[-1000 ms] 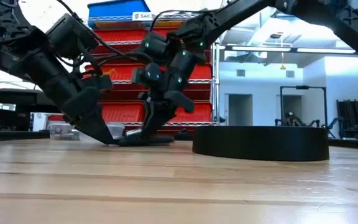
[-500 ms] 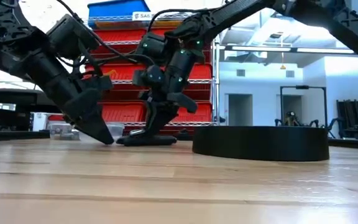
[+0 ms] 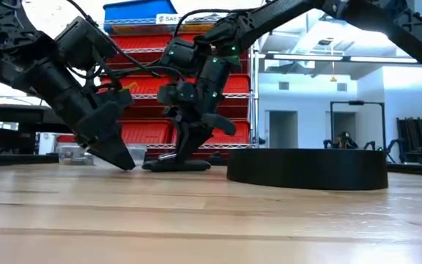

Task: Insert battery
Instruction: Insert the silver battery into the remote

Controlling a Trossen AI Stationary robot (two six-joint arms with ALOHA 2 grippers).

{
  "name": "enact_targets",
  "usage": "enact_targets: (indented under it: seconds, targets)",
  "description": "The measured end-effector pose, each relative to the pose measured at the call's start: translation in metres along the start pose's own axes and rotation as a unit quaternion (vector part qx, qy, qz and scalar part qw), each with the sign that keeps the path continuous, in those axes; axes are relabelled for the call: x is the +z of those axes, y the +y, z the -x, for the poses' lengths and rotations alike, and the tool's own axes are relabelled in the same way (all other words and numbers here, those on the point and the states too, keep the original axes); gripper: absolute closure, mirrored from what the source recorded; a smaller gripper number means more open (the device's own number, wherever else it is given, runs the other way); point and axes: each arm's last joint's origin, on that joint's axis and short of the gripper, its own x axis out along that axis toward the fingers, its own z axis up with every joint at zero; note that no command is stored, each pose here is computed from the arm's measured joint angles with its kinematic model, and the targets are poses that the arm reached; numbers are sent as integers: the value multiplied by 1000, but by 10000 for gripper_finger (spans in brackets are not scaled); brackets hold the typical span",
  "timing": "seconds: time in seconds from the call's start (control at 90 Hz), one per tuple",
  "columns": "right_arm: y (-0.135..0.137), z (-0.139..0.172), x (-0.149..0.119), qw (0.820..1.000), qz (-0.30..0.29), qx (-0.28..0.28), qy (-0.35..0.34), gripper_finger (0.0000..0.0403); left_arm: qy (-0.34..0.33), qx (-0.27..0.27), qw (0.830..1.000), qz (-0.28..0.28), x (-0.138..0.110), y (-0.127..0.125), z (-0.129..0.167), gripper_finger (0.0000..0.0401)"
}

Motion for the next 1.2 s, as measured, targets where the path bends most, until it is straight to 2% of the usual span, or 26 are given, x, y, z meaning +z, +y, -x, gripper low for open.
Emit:
enact_targets:
  seconds: [0.111,0.344,0.756,0.878,1.111,1.2]
  targets:
    - [-1,7,-1,1000,-22,-1,3,385,-23,-15,1000,12,11,-5,6,230]
    - [-8,21,4,999,-28,-18,-16,385,-96,-34,995,-23,42,-12,20,231]
    - [-22,42,18,997,-27,-52,-50,385,-110,2,993,-47,54,0,16,243]
    - [-23,43,18,997,-27,-52,-51,385,-110,4,993,-45,54,1,16,277]
    - [-22,43,18,997,-27,-47,-51,385,-109,8,993,-54,54,2,16,384]
    - [-21,43,19,997,-27,-47,-51,385,-109,8,992,-58,54,2,16,396]
